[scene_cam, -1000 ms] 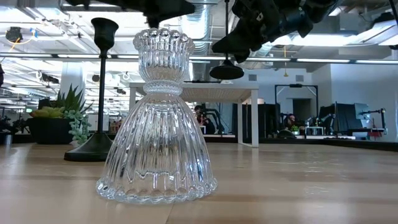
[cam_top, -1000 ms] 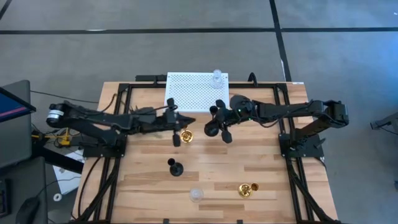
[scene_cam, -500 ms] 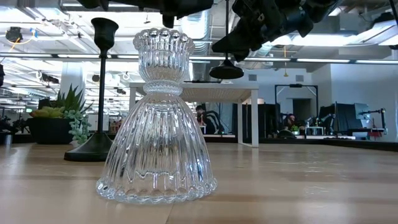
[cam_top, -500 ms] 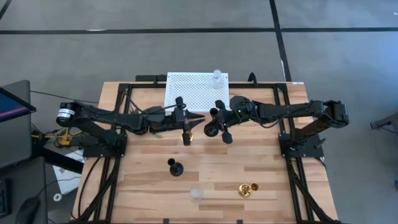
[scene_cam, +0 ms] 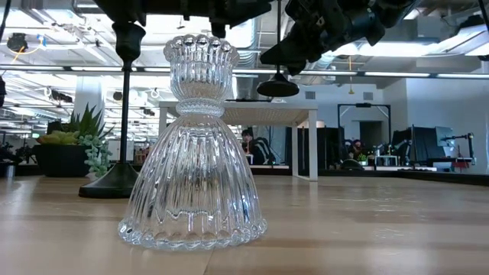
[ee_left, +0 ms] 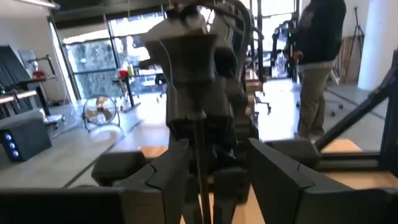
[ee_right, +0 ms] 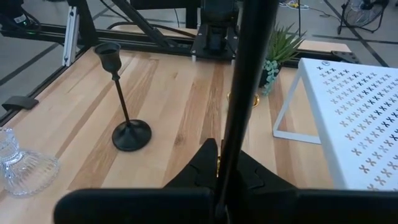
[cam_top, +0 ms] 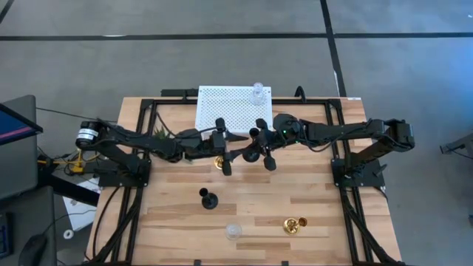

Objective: Pick & Place candle stick holders
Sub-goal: Put the top black metal candle stand on the shelf

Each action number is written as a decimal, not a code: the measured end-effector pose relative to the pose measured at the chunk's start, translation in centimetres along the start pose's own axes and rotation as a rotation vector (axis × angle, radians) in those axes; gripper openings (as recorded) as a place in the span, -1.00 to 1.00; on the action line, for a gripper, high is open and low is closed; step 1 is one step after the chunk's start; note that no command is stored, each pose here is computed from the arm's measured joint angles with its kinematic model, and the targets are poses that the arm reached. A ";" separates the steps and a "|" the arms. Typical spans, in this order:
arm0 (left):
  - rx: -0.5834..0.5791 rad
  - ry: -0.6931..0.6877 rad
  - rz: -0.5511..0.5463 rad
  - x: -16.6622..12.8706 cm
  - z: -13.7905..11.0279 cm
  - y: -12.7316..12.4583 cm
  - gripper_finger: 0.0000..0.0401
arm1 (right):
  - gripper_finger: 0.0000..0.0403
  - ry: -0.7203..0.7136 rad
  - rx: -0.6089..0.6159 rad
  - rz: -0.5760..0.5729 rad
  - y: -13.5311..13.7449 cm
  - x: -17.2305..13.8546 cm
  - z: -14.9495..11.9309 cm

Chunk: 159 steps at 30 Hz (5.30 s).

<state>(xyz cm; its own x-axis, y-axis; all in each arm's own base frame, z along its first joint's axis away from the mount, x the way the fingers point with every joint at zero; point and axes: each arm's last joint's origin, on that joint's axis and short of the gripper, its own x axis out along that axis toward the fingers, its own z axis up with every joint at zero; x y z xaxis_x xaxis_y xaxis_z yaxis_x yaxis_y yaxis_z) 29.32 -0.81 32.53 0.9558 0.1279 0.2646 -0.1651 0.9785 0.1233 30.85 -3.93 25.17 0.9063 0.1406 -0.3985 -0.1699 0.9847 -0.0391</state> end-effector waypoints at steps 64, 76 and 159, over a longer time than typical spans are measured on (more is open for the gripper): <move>0.002 0.039 -0.042 2.5 -1.2 0.6 -0.93 | -0.72 -0.010 -0.019 -0.020 0.1 -0.8 0.6; 0.027 0.064 -0.045 1.9 -0.4 0.8 -0.93 | -0.71 0.100 0.034 -0.039 0.5 -6.4 1.0; 0.001 0.085 0.397 2.2 -1.9 19.5 -0.85 | -1.00 -0.034 0.083 -0.330 4.3 -10.8 -5.9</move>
<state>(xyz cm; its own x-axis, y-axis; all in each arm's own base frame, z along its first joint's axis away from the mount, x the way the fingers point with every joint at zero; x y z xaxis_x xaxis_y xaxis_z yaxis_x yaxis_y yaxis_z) 28.65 18.88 33.69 0.8345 0.5086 0.2119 -0.5255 0.8503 0.0289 18.04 -1.86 23.91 0.9196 -0.1854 -0.3463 0.1656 0.9824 -0.0860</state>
